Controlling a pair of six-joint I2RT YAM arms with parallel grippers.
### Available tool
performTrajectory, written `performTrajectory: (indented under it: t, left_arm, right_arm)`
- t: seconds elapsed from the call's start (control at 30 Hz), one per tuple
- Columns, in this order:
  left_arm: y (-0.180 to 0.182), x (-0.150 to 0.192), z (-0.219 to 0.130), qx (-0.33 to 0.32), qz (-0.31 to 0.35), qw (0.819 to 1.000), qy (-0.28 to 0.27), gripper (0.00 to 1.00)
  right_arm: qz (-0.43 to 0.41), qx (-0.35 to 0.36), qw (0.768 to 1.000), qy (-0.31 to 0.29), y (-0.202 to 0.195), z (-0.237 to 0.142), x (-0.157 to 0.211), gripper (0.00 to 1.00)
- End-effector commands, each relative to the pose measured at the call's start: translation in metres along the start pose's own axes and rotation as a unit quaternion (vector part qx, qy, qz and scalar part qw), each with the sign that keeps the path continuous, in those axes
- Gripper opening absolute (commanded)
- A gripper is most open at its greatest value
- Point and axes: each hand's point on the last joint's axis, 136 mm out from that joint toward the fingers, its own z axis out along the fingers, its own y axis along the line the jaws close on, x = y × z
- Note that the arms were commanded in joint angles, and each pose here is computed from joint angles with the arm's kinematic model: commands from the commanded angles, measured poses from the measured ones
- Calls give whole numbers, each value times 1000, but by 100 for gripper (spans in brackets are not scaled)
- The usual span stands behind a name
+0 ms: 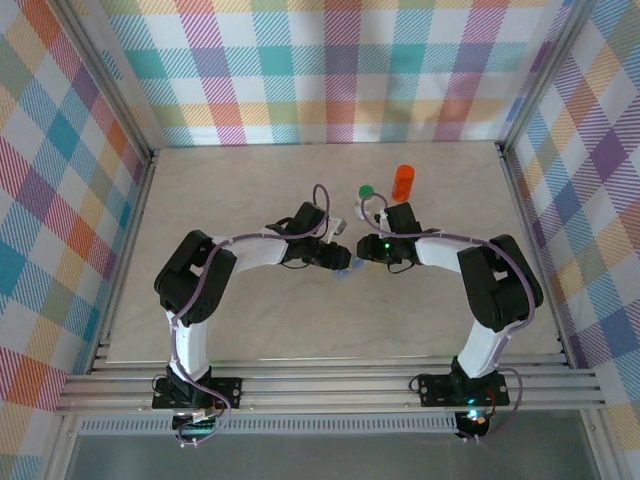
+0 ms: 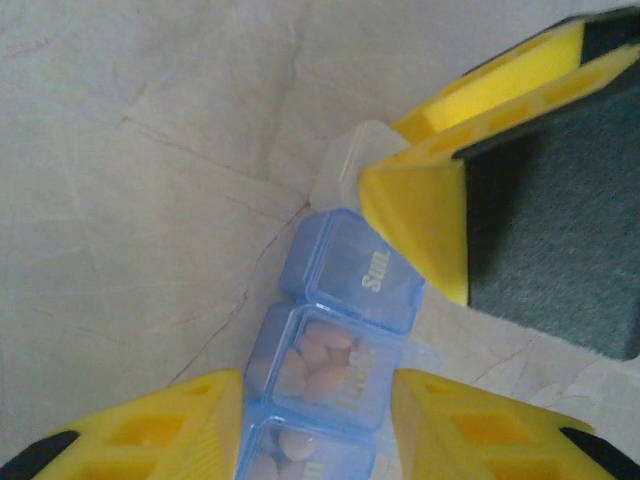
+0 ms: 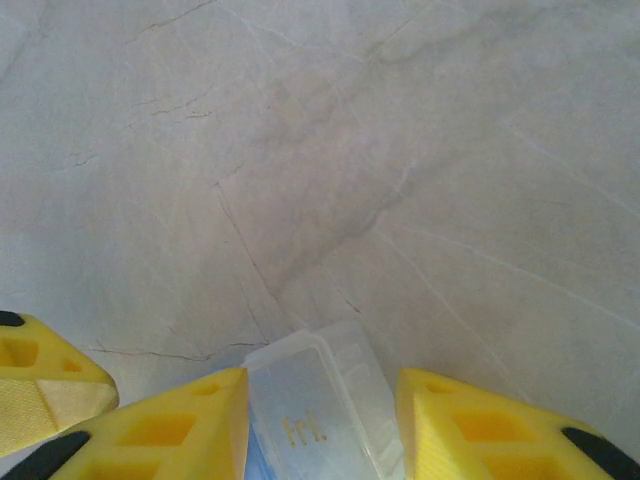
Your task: Sort the pills into containers
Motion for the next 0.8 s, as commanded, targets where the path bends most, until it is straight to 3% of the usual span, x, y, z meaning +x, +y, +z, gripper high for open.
performTrajectory:
  t: [0.0, 0.13, 0.53, 0.77]
  left_arm:
    - [5, 11, 2, -41, 29, 998, 23, 44]
    - [15, 15, 3, -83, 59, 994, 42, 44]
    - [1, -10, 3, -64, 78, 995, 20, 48]
    - [8, 2, 18, -65, 77, 994, 42, 45]
  right_arm:
    - [9, 6, 1000, 16, -6, -1, 13, 40]
    - [8, 4, 1000, 14, -5, -2, 13, 40]
    - [4, 0, 1000, 19, -5, 1, 14, 40]
    - [0, 4, 1000, 20, -7, 1, 15, 40]
